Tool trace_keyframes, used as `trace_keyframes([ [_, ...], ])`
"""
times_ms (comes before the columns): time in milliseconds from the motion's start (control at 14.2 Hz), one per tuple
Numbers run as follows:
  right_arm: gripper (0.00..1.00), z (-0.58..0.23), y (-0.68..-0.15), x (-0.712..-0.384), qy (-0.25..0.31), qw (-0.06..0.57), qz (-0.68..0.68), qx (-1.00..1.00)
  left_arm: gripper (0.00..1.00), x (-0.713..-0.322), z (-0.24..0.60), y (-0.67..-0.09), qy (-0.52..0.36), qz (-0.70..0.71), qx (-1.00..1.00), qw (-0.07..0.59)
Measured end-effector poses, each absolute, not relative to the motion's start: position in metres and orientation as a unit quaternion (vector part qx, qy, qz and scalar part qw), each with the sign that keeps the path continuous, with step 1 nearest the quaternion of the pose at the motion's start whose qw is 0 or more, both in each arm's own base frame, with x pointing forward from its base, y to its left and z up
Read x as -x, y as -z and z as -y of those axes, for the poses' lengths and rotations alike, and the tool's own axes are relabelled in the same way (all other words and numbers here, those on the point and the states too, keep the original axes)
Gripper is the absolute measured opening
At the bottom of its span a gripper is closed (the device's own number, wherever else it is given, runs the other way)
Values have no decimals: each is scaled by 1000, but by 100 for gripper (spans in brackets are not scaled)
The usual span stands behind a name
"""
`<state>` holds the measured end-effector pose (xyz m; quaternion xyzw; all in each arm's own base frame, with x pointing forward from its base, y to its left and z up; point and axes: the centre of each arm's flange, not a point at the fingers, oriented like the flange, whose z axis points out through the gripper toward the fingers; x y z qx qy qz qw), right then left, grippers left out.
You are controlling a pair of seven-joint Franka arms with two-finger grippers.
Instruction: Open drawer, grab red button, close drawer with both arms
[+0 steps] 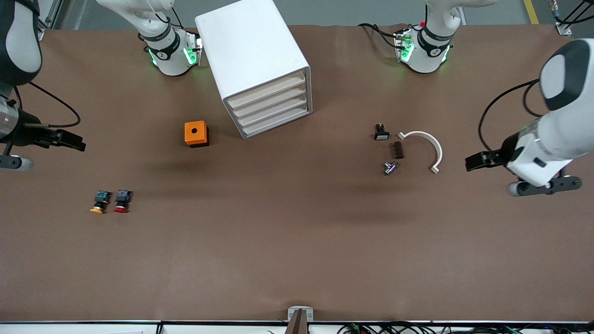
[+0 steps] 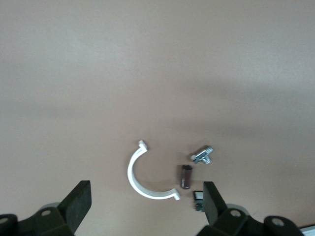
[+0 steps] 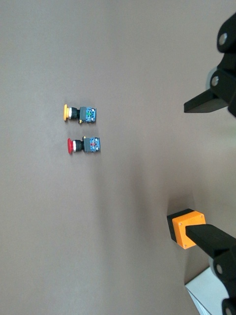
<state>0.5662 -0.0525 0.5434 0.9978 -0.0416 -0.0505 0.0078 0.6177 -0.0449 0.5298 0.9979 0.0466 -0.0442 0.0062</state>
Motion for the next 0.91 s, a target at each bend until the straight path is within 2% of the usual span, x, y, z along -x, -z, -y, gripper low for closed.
trace_keyframes([
  [281,100,46,-566,-567,39,9,36,-999,100,-595,23,-549,36,-49,-998,4],
  [703,100,42,-597,-572,7,10,33,-999,100,-577,33,-557,21,-39,-999,5],
  [914,100,45,-618,-567,10,10,37,-999,100,-562,27,-571,1,-44,-999,6],
])
